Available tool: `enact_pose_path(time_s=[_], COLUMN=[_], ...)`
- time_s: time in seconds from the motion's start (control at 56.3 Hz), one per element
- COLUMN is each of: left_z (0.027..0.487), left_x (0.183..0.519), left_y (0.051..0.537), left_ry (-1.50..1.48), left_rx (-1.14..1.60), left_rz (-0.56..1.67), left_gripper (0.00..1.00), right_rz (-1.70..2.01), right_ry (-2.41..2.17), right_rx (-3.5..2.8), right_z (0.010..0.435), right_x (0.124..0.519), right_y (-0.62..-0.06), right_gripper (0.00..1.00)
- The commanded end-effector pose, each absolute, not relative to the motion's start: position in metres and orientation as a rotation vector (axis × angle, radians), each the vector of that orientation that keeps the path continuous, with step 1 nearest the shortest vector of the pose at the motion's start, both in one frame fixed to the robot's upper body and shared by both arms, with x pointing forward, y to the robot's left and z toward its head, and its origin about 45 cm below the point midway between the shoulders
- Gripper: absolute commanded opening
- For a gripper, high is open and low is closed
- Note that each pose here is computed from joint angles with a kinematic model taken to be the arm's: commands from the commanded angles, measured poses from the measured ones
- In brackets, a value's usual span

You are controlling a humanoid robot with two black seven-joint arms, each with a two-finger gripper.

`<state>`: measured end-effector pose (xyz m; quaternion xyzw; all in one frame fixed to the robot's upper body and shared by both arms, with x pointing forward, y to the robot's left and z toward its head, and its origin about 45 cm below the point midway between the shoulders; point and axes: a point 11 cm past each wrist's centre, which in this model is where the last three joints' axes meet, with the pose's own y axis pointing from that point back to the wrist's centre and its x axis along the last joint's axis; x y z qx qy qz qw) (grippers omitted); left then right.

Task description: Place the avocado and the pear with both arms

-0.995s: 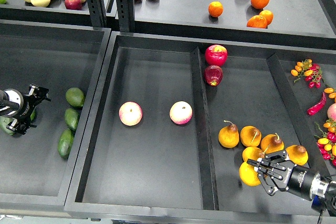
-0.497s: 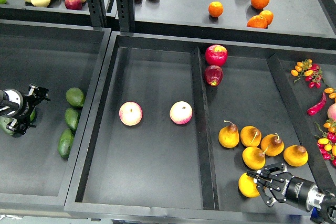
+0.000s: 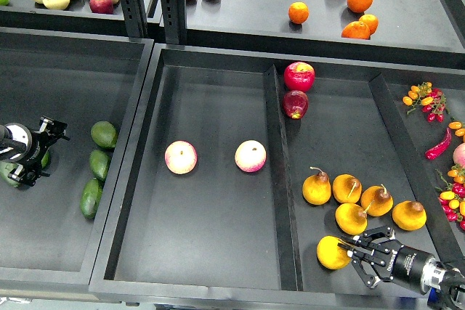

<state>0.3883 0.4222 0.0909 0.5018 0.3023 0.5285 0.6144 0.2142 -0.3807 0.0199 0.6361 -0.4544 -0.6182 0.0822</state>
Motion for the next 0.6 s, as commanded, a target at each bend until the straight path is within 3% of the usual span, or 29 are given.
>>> enact_pose_path(time_s=[0.0, 0.178, 0.586], left_z=[0.092, 0.095, 0.111], left_x=[0.388, 0.391, 0.415], left_y=[0.425, 0.424, 0.400], left_ry=[0.699, 0.703, 0.865], left_rx=[1.159, 1.133, 0.695], left_rz=[1.226, 1.235, 1.320], left_gripper=[0.99, 0.99, 0.99], right_rz=[-1.804, -1.721, -1.650], right_ry=[-1.340, -1.313, -1.544], right_rx=[1.905, 2.001, 2.298], right_z=[0.021, 0.045, 0.117], right_x=[0.216, 0.241, 0.303], right_y=[-0.381, -0.380, -0.404], right_gripper=[0.48, 0.99, 1.00])
